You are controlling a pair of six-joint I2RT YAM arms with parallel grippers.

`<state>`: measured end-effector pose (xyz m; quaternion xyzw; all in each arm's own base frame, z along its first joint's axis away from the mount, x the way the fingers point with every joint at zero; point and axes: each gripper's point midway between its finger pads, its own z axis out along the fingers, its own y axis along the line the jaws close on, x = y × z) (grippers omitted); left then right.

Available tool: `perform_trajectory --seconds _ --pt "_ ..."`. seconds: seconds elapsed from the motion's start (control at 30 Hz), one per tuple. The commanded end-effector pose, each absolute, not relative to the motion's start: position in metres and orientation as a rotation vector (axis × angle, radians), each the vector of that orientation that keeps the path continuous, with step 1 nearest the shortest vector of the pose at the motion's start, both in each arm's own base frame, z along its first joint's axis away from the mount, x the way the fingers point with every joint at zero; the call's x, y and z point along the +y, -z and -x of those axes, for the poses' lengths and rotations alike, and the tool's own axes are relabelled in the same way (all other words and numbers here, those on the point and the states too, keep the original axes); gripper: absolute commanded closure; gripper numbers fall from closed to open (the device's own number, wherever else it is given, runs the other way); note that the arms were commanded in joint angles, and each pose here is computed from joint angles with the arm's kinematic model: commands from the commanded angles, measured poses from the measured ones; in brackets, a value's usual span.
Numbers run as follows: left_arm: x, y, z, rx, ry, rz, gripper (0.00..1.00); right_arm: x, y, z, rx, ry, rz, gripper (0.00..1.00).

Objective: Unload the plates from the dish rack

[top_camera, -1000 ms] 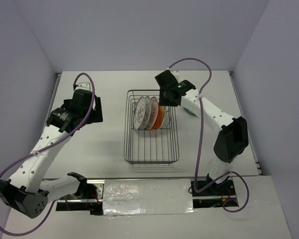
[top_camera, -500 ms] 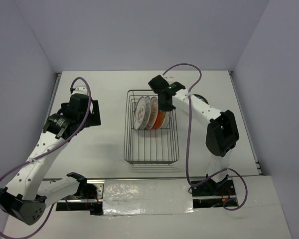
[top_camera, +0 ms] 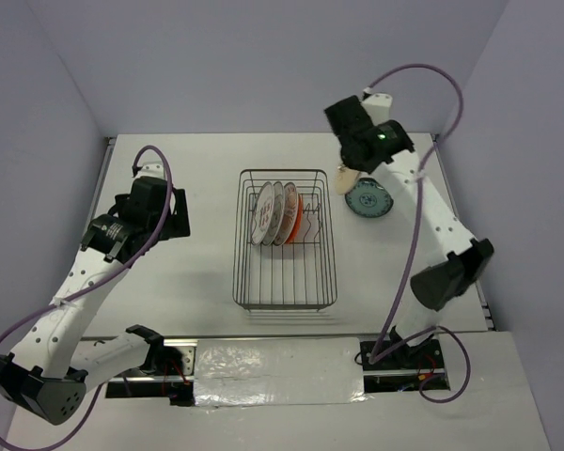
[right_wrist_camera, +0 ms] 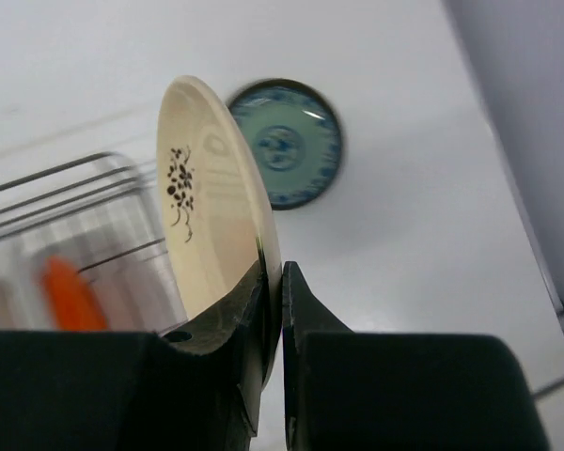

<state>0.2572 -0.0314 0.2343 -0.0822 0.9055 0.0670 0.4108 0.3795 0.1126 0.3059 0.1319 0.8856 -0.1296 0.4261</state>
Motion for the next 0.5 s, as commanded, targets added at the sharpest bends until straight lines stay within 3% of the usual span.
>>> perform_trajectory --seconds 0.0,0.07,0.13,0.17,0.2,0.4,0.47 --pt "-0.036 -0.245 -0.264 2.246 -0.134 0.194 0.00 0.039 -0.300 -0.379 2.147 0.399 -0.487 1.00" --pt "-0.042 -0.245 -0.264 2.256 -0.095 0.179 0.01 0.022 -0.242 -0.391 2.231 0.214 -0.542 1.00" --pt "-0.046 -0.248 -0.264 2.257 -0.071 0.167 0.01 0.009 -0.251 -0.426 2.060 -0.077 -0.618 1.00" --pt "-0.046 -0.249 -0.263 2.260 -0.067 0.153 0.00 0.003 -0.220 -0.425 2.076 -0.103 -0.649 1.00" --pt "-0.046 -0.254 -0.263 2.255 -0.064 0.150 0.00 -0.001 -0.231 -0.443 1.966 -0.165 -0.661 1.00" --pt "-0.046 -0.250 -0.257 2.265 -0.059 0.117 0.00 -0.027 -0.156 -0.467 2.027 -0.295 -0.774 0.99" --pt "-0.047 -0.244 -0.257 2.272 -0.058 0.110 0.00 -0.023 -0.127 -0.469 2.093 -0.314 -0.785 0.90"
